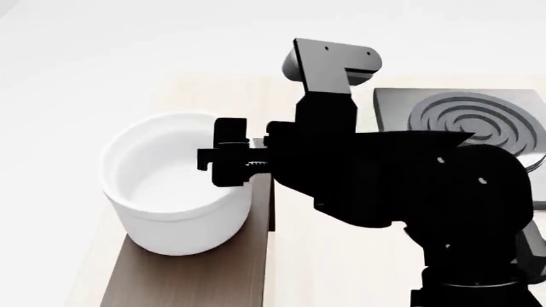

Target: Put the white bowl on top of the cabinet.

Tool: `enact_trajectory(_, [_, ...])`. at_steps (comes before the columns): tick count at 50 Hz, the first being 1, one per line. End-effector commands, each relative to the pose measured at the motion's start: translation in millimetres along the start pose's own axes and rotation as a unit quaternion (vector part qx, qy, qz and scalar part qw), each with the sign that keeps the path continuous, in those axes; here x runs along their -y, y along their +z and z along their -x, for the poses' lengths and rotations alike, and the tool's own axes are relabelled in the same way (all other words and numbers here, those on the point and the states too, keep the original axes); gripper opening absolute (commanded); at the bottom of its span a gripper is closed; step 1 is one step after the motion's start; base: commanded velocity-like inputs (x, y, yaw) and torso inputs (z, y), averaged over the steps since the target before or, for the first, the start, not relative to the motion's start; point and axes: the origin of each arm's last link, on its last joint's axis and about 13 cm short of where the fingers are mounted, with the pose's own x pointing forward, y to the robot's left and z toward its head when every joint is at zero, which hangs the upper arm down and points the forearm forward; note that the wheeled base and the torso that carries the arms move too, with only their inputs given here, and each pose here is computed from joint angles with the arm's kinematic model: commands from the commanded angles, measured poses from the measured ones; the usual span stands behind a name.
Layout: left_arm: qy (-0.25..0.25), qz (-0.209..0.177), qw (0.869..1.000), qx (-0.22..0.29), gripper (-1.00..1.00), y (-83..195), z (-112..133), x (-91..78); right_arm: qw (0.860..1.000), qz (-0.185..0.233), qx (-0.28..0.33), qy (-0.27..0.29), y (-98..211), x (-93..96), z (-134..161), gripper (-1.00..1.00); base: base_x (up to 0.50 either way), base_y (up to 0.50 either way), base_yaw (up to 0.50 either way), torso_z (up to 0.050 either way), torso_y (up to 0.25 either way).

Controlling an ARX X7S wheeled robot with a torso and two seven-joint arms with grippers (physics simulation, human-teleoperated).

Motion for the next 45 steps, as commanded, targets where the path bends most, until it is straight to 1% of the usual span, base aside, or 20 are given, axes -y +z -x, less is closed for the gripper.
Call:
enact_trajectory(1, [0.001, 0.000, 1.000, 0.000, 1.00, -0.6, -0.4, -0.2, 0.999, 0.015, 0.022, 0.021, 0.3, -1.3, 0.6, 1.00, 0.00, 0.00, 0.00, 0.000, 0.000])
enact_trajectory(9, [0.001, 0.000, 1.000, 0.000, 1.00, -0.4, -0.2, -0.1, 0.998, 0.016, 0.046, 0.030, 6.7, -3.0, 6.3, 1.00, 0.00, 0.00, 0.00, 0.000, 0.000])
enact_trajectory(15, [0.000, -0.001, 1.000, 0.000, 1.00, -0.9, -0.1, 0.1, 0.996, 0.016, 0.075, 0.037, 11.2, -2.3, 13.8, 1.00, 0.00, 0.00, 0.00, 0.000, 0.000])
enact_trajectory(17, [-0.001, -0.001, 1.000, 0.000, 1.00, -0.7, 0.1, 0.4, 0.994, 0.016, 0.097, 0.041, 12.6, -2.6, 18.8, 1.00, 0.00, 0.00, 0.00, 0.000, 0.000])
enact_trajectory(20, [-0.001, -0.001, 1.000, 0.000, 1.00, -0.4, 0.2, 0.4, 0.993, 0.020, 0.109, 0.038, 13.7, -2.5, 23.5, 1.00, 0.00, 0.00, 0.00, 0.000, 0.000])
enact_trajectory(23, [-0.002, 0.000, 1.000, 0.000, 1.00, 0.1, 0.5, 0.6, 0.990, 0.023, 0.134, 0.036, 15.4, -1.9, 31.7, 1.00, 0.00, 0.00, 0.00, 0.000, 0.000])
enact_trajectory(27, [-0.002, 0.000, 1.000, 0.000, 1.00, -0.2, 0.4, 0.7, 0.987, 0.026, 0.154, 0.025, 14.9, 1.8, 36.7, 1.00, 0.00, 0.00, 0.00, 0.000, 0.000])
enact_trajectory(28, [-0.003, 0.000, 1.000, 0.000, 1.00, -1.0, 0.4, 0.5, 0.986, 0.032, 0.166, 0.013, 13.4, 3.6, 38.0, 1.00, 0.00, 0.00, 0.00, 0.000, 0.000])
enact_trajectory(32, [-0.004, 0.001, 1.000, 0.000, 1.00, -0.4, 0.6, 1.0, 0.984, 0.034, 0.176, 0.009, 10.5, 5.8, 41.3, 1.00, 0.00, 0.00, 0.00, 0.000, 0.000])
enact_trajectory(33, [-0.004, 0.002, 1.000, 0.000, 1.00, -0.7, 0.5, 1.0, 0.981, 0.036, 0.191, -0.001, 9.5, 8.0, 42.4, 1.00, 0.00, 0.00, 0.00, 0.000, 0.000])
enact_trajectory(35, [-0.004, 0.002, 1.000, 0.000, 1.00, -0.8, 0.5, 0.9, 0.981, 0.029, 0.194, -0.004, 8.3, 10.4, 43.6, 1.00, 0.00, 0.00, 0.00, 0.000, 0.000])
enact_trajectory(37, [-0.004, 0.002, 1.000, 0.000, 1.00, -0.2, 0.8, 1.1, 0.978, 0.039, 0.204, -0.028, 4.8, 14.1, 43.2, 1.00, 0.00, 0.00, 0.00, 0.000, 0.000])
enact_trajectory(39, [-0.004, 0.002, 1.000, 0.000, 1.00, -1.1, 0.6, 1.0, 0.977, 0.037, 0.208, -0.027, 1.7, 16.0, 44.4, 1.00, 0.00, 0.00, 0.00, 0.000, 0.000])
enact_trajectory(41, [-0.005, 0.002, 1.000, 0.001, 1.00, -0.5, 0.8, 1.2, 0.973, 0.033, 0.225, -0.036, -1.5, 18.9, 48.5, 1.00, 0.00, 0.00, 0.00, 0.000, 0.000])
enact_trajectory(45, [-0.005, 0.003, 1.000, 0.001, 1.00, -0.4, 0.8, 1.1, 0.970, 0.022, 0.236, -0.049, -7.4, 24.6, 51.6, 1.00, 0.00, 0.00, 0.00, 0.000, 0.000])
